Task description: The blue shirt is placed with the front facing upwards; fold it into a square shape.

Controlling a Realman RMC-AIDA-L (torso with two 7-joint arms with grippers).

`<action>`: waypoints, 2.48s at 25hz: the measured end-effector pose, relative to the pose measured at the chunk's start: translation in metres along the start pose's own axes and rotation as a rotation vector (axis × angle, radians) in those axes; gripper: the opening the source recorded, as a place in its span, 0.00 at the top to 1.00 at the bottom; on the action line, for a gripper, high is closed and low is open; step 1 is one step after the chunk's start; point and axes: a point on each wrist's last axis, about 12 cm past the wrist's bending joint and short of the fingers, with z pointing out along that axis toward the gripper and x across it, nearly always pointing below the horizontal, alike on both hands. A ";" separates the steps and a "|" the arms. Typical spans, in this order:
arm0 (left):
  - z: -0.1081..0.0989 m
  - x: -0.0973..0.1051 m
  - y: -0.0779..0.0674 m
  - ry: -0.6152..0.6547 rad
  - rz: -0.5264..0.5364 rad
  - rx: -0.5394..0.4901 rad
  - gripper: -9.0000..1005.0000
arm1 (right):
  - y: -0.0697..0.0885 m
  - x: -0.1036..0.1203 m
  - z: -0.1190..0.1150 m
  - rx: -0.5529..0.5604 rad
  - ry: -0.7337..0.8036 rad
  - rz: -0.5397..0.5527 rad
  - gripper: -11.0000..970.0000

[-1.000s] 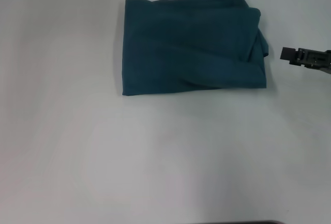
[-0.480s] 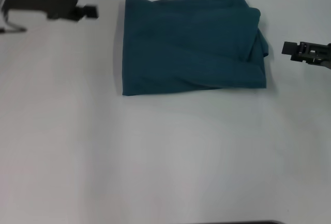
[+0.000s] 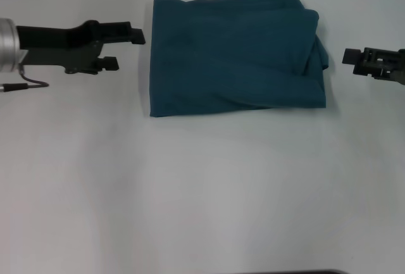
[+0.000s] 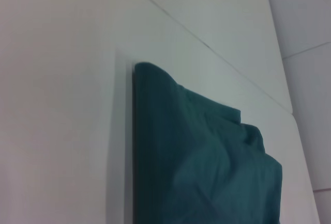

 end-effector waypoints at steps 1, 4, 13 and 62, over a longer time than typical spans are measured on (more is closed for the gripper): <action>0.002 0.000 0.000 0.003 0.000 0.001 0.06 | 0.000 -0.002 -0.001 0.003 -0.001 0.011 0.22; 0.009 0.002 0.001 0.012 -0.002 0.002 0.06 | 0.000 -0.010 -0.006 0.025 0.000 0.063 0.22; 0.016 0.004 0.002 0.041 0.007 -0.008 0.06 | 0.012 -0.085 -0.036 0.213 0.105 0.136 0.22; 0.102 0.000 -0.036 0.122 0.168 -0.179 0.26 | 0.043 -0.134 -0.029 0.342 0.128 0.054 0.25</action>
